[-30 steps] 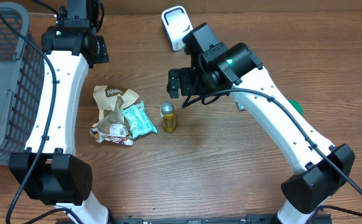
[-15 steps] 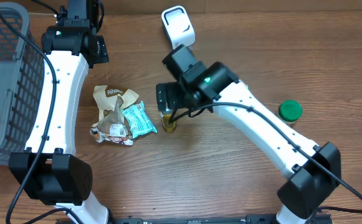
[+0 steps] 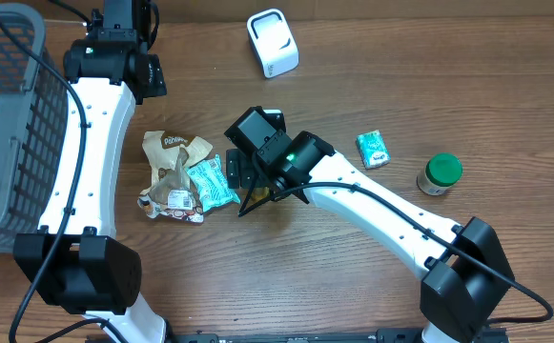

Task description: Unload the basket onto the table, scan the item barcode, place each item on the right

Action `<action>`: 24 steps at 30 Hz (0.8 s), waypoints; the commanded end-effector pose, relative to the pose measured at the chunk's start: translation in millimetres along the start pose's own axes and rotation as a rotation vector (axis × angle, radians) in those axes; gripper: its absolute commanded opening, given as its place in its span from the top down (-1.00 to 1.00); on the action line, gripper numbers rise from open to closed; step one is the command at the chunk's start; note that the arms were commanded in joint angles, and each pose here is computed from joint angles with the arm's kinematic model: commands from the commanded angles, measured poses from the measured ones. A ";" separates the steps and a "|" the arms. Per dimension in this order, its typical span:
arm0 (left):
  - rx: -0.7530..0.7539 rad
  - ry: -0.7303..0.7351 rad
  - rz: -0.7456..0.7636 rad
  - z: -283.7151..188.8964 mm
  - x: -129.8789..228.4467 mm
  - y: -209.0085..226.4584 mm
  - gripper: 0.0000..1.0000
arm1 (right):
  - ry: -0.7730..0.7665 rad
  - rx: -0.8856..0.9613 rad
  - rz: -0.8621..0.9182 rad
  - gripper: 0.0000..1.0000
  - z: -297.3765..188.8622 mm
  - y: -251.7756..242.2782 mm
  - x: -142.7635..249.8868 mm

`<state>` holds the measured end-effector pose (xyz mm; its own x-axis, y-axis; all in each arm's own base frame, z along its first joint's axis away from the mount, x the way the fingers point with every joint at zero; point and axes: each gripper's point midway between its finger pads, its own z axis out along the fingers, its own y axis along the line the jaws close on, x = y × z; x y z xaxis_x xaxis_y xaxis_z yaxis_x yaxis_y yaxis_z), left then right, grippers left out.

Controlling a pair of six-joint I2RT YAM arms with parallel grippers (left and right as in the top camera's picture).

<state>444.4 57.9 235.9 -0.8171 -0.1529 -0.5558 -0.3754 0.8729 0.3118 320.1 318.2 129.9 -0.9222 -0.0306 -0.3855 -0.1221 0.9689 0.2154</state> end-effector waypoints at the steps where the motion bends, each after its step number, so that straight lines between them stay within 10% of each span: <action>1: -0.001 -0.036 -0.003 -12.1 -7.7 2.9 -0.99 | -0.026 0.007 0.009 -0.96 -3.0 -0.4 -3.0; 24: -0.001 -0.036 -0.002 -12.1 -7.6 2.9 -0.99 | -0.042 -0.006 0.013 -0.79 -2.9 2.2 -7.6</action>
<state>444.5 57.7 236.0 -0.8170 -0.1526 -0.5561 -0.3752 0.8730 0.3116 326.0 320.9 133.2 -0.9122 -0.0113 -0.4096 -0.1139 0.9672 0.2271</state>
